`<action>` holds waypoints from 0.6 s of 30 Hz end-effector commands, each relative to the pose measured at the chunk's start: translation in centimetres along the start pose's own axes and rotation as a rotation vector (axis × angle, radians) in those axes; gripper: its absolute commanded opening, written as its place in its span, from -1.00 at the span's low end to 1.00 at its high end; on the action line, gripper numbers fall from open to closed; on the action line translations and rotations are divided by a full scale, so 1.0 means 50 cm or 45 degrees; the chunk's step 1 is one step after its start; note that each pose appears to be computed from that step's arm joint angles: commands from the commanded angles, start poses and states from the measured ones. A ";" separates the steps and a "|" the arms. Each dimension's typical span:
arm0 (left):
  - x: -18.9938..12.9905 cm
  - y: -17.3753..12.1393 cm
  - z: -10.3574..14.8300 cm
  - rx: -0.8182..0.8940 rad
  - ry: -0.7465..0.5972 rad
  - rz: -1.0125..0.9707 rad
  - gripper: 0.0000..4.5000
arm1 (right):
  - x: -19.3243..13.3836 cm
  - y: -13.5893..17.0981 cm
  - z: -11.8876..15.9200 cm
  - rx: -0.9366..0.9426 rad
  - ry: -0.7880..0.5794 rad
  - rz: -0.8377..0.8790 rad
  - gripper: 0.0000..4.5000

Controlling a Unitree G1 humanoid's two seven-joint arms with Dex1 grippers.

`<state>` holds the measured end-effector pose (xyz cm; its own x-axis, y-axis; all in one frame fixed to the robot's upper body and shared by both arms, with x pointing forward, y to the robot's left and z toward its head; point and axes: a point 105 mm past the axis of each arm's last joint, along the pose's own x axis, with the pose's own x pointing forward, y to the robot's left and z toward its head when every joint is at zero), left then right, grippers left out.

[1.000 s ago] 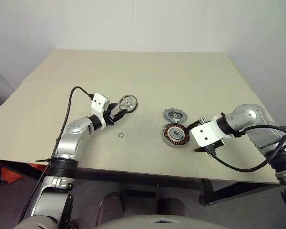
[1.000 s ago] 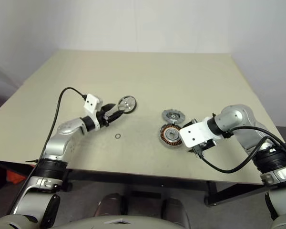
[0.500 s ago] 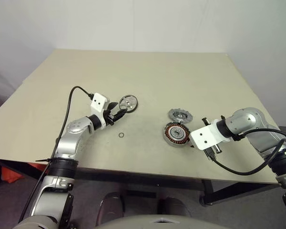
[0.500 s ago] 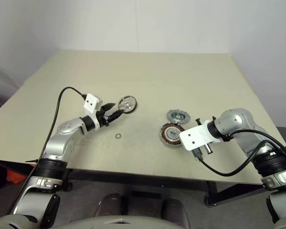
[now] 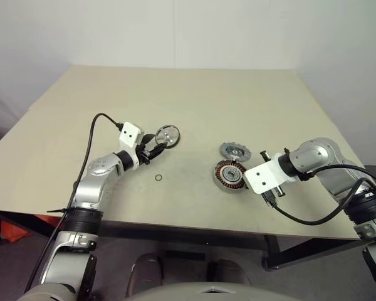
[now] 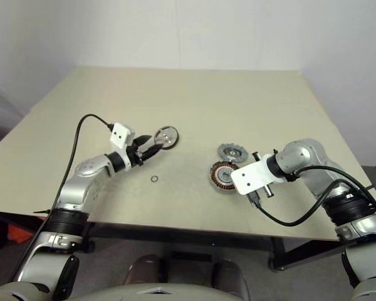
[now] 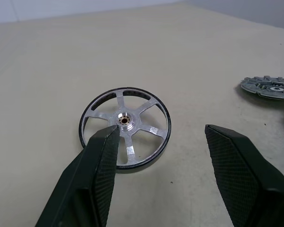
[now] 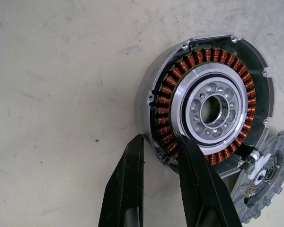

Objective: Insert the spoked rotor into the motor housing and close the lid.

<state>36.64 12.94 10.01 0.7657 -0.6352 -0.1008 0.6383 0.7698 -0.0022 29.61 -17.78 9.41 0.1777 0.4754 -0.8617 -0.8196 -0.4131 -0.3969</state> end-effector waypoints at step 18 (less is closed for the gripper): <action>-0.002 0.006 0.033 0.048 -0.073 0.024 0.35 | -0.015 -0.014 0.002 -0.053 0.008 -0.022 -1.00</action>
<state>36.64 13.01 9.88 0.7735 -0.6260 -0.0988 0.6290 0.7774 -0.0019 29.49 -17.94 9.44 0.1694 0.4702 -0.8661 -0.8120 -0.4315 -0.3930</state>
